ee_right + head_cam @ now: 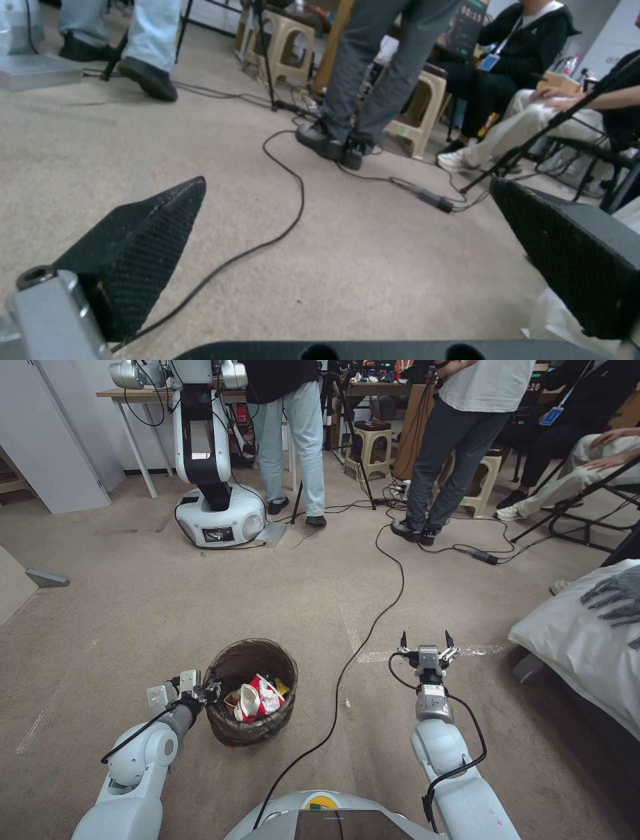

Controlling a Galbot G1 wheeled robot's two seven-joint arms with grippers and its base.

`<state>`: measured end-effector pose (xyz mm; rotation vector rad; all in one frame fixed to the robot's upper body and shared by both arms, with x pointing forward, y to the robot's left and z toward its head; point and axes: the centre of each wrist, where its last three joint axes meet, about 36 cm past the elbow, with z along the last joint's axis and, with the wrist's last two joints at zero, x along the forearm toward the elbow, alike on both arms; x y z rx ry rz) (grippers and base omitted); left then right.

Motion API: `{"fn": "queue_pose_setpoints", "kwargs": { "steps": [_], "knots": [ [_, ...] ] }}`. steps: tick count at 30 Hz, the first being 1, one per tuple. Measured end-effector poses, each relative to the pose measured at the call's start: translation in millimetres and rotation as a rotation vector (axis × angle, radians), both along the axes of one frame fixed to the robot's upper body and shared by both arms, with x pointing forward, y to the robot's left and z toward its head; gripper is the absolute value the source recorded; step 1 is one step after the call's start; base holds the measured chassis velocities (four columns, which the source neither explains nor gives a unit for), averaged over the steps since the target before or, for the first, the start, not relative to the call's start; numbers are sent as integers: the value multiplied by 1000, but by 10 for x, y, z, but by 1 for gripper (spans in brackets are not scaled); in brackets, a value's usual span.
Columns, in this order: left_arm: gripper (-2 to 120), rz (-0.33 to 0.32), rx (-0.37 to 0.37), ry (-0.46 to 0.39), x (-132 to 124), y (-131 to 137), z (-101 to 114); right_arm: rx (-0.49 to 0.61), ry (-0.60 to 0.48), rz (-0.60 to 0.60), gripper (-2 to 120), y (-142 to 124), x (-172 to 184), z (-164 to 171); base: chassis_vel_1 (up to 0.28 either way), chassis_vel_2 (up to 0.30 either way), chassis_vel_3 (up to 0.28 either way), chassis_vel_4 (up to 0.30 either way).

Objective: Pick up the trash bin, then pick up the garbage from the floor and place it into the trash bin.

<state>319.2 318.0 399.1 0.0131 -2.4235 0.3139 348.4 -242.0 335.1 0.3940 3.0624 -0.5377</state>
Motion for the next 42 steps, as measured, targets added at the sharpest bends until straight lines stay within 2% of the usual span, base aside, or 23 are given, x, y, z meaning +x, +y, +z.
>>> {"fn": "queue_pose_setpoints", "kwargs": {
  "steps": [4,5,8,9,14,17,19,20,22,23,24,25,26,28,29,30,31,33,34,36,37,39,42],
  "knots": [
    [33,1,0,1,0,1,-4,0,0,0,100,1,-1,-1,0,0,0,0],
    [45,2,0,2,0,3,-8,0,1,1,100,2,-2,-2,0,0,0,0],
    [48,2,0,3,0,5,-9,0,1,1,100,3,-2,-2,0,0,0,0],
    [62,3,0,2,-1,10,-9,0,1,1,100,5,-3,-4,0,0,0,0],
    [77,5,9,-3,-4,30,11,0,1,2,100,7,-4,-5,0,0,0,0],
    [86,0,42,-40,-14,32,152,0,1,2,100,8,-2,-4,0,0,0,0],
    [97,-13,104,-150,-54,-37,556,4,-6,-1,100,-3,16,15,0,0,0,0],
    [97,-13,104,-150,-54,-37,556,4,-6,-1,100,-3,16,15,0,0,0,0],
    [99,-2,180,-278,-124,-121,845,33,-21,-2,100,-1,24,79,0,0,0,0],
    [99,-2,180,-278,-124,-121,845,33,-21,-2,100,-1,24,79,0,0,0,0],
    [100,8,252,-380,-179,-162,939,66,-31,-1,100,5,14,131,0,0,0,0],
    [100,31,334,-548,-204,-174,902,91,-47,4,100,19,-12,169,0,0,0,0],
    [100,31,334,-548,-204,-174,902,91,-47,4,100,19,-12,169,0,0,0,0],
    [100,51,386,-659,-204,-167,704,116,-70,16,100,41,-54,180,0,0,0,0],
    [100,51,386,-659,-204,-167,704,116,-70,16,100,41,-54,180,0,0,0,0],
    [100,75,413,-710,-209,-159,467,144,-99,35,100,62,-99,171,0,0,0,0],
    [100,75,413,-710,-209,-159,467,144,-99,35,100,62,-99,171,0,0,0,0],
    [100,90,466,-742,-237,-110,107,163,-130,50,100,84,-166,120,0,0,0,0],
    [100,90,466,-742,-237,-110,107,163,-130,50,100,84,-166,120,0,0,0,0],
    [100,115,484,-751,-289,-93,-201,159,-151,77,100,121,-278,8,0,0,0,0],
    [100,115,484,-751,-289,-93,-201,159,-151,77,100,121,-278,8,0,0,0,0],
    [100,153,493,-742,-337,-82,-467,142,-156,89,100,166,-409,-129,0,0,0,0],
    [100,170,504,-735,-369,-58,-648,149,-152,90,100,216,-521,-235,0,0,0,0]
  ]
}}
